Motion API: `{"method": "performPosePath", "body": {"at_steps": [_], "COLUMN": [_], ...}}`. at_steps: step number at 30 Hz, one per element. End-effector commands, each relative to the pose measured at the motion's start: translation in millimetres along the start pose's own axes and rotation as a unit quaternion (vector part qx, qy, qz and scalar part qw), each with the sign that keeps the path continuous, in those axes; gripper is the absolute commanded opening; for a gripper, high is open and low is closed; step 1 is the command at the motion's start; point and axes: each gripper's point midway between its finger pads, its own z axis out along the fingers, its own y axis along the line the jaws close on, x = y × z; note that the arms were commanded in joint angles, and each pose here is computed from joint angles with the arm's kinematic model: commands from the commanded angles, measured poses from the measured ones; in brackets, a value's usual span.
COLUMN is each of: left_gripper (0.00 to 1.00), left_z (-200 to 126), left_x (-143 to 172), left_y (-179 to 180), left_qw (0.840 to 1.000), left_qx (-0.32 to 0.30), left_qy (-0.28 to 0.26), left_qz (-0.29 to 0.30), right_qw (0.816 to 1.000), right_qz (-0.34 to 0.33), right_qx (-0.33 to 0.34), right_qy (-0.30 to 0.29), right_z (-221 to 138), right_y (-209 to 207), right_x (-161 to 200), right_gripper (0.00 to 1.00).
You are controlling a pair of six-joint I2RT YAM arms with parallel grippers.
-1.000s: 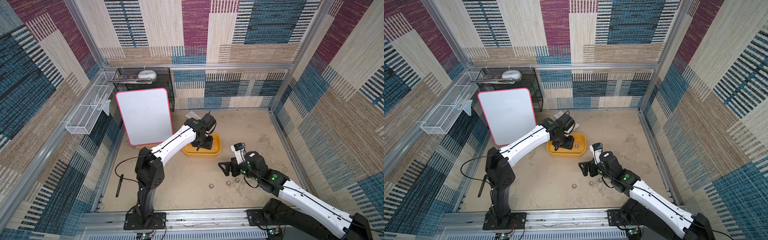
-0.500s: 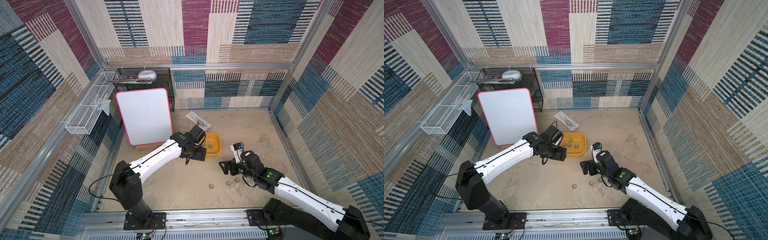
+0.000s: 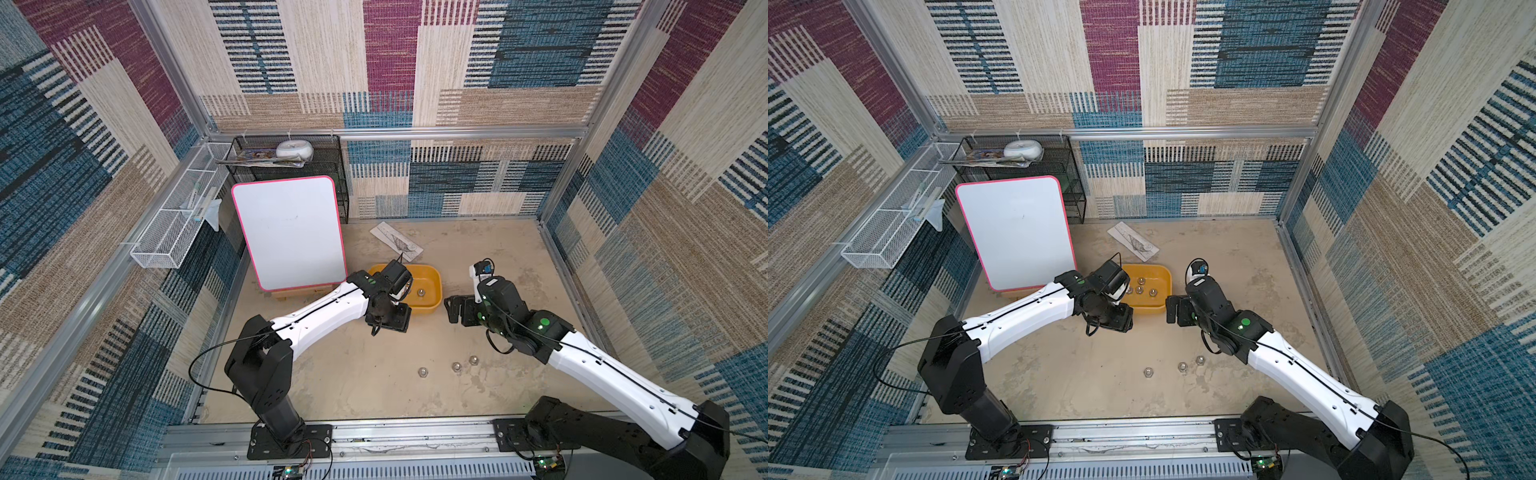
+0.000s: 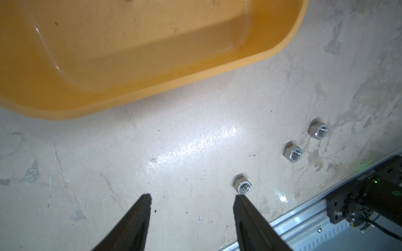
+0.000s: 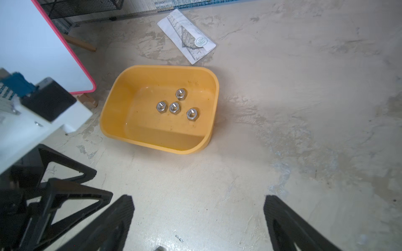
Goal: Put the nuts on the desktop into the storage box
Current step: Pick up the nut from the center of the board.
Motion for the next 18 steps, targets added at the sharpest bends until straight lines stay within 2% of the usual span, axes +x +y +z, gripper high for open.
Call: {"method": "performPosePath", "body": {"at_steps": [1, 6, 12, 18], "left_gripper": [0.62, 0.52, 0.46, 0.46], "left_z": [-3, 6, 25, 42], "left_x": [8, 27, 52, 72], "left_y": [-5, -18, -31, -49], "left_qw": [0.999, 0.996, 0.989, 0.981], "left_qx": [0.012, 0.007, -0.023, -0.038], "left_qy": [0.015, 0.034, 0.054, 0.072], "left_qz": [0.033, 0.086, 0.137, 0.177], "right_qw": [0.998, 0.997, 0.997, 0.996], "right_qz": [-0.004, 0.007, 0.022, 0.035], "right_qx": [0.044, 0.043, 0.039, 0.013], "right_qy": [0.039, 0.056, 0.069, 0.085], "right_z": [-6, -5, -9, -17], "right_y": [-15, -17, -26, -26], "right_x": [1, -8, -1, 18], "right_gripper": [0.99, 0.99, 0.99, 0.99]}}
